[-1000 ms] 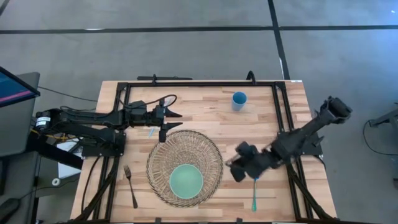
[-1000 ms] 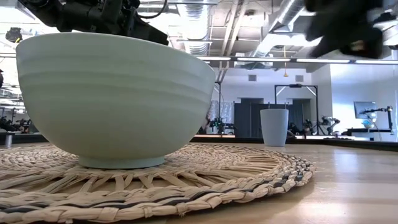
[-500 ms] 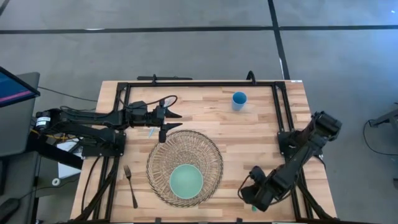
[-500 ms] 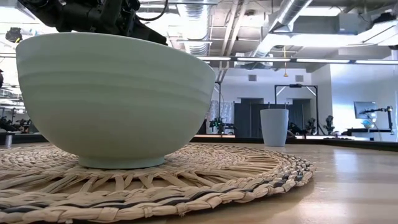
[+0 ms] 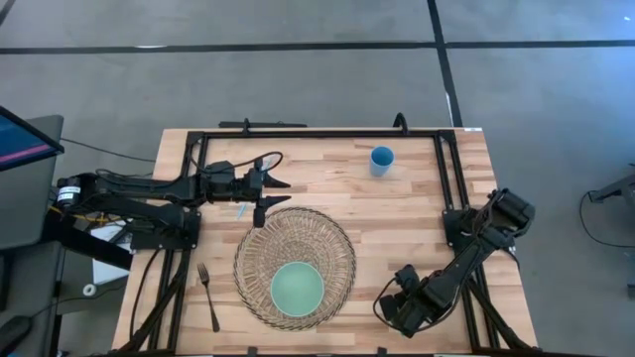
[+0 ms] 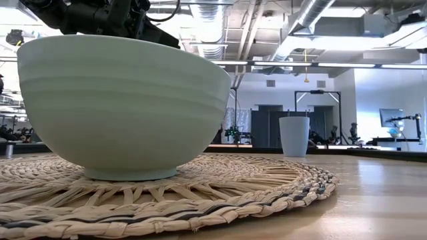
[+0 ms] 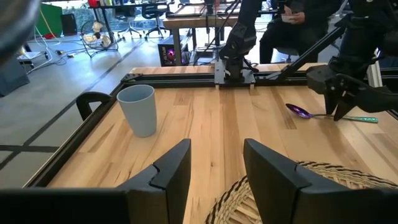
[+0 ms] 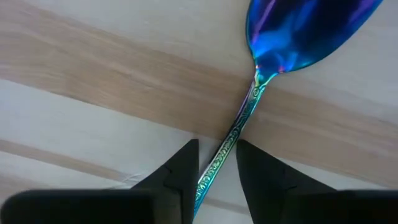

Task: Pick & Place Utensil
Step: Put the blue spoon into the light blue bowl

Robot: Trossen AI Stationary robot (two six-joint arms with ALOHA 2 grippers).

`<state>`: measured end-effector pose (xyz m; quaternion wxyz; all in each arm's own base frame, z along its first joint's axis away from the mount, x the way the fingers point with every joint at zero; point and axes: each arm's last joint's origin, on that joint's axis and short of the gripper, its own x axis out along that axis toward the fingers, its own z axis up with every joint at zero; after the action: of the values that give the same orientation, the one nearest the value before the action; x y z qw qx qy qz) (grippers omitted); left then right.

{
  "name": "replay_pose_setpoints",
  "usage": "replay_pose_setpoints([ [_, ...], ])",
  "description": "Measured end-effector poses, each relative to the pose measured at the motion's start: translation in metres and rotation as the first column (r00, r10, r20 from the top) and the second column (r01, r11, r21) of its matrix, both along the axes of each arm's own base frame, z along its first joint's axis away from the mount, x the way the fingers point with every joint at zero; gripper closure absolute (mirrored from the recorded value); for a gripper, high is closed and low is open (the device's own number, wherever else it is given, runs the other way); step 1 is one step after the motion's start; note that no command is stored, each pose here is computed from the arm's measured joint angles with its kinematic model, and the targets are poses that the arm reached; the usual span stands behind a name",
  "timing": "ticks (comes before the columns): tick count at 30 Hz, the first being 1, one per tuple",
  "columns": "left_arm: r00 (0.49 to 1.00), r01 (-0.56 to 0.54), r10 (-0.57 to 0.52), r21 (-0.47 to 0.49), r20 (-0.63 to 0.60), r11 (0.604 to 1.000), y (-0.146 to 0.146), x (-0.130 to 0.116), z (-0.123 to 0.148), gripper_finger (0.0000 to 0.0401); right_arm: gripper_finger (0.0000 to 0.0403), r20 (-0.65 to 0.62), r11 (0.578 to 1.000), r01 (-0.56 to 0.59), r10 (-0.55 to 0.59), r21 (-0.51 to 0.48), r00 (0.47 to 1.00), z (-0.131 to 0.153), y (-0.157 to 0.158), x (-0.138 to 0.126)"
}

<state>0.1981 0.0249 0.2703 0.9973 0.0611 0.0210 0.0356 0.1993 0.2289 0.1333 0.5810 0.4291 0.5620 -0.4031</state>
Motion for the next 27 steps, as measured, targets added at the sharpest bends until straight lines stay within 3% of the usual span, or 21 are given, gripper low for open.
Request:
replay_pose_setpoints([
  [6,1.000,0.000,0.000,0.000,0.000,1.000,0.000,0.000,0.000,0.0252,0.0388,0.004,0.997,-0.071,0.071,0.000,0.997,0.005,0.002,0.003],
  [10,1.000,0.000,0.000,0.000,0.000,1.000,0.000,0.000,0.000,0.0252,0.0383,0.053,0.991,-0.130,0.127,0.041,0.990,0.021,0.006,0.021],
  [17,1.000,0.000,0.000,0.001,0.002,1.000,0.000,0.000,0.000,0.0252,0.0394,0.173,0.959,-0.278,0.265,0.056,0.949,0.073,-0.003,0.069],
  [22,1.000,0.000,0.000,0.001,0.002,1.000,0.000,0.000,0.000,0.0252,0.0399,0.299,0.914,-0.404,0.377,0.033,0.877,0.107,-0.022,0.108],
  [27,1.000,0.000,0.000,0.001,0.002,1.000,0.000,0.000,0.000,0.0252,0.0399,0.337,0.842,-0.527,0.466,0.117,0.818,0.114,-0.041,0.148],
])
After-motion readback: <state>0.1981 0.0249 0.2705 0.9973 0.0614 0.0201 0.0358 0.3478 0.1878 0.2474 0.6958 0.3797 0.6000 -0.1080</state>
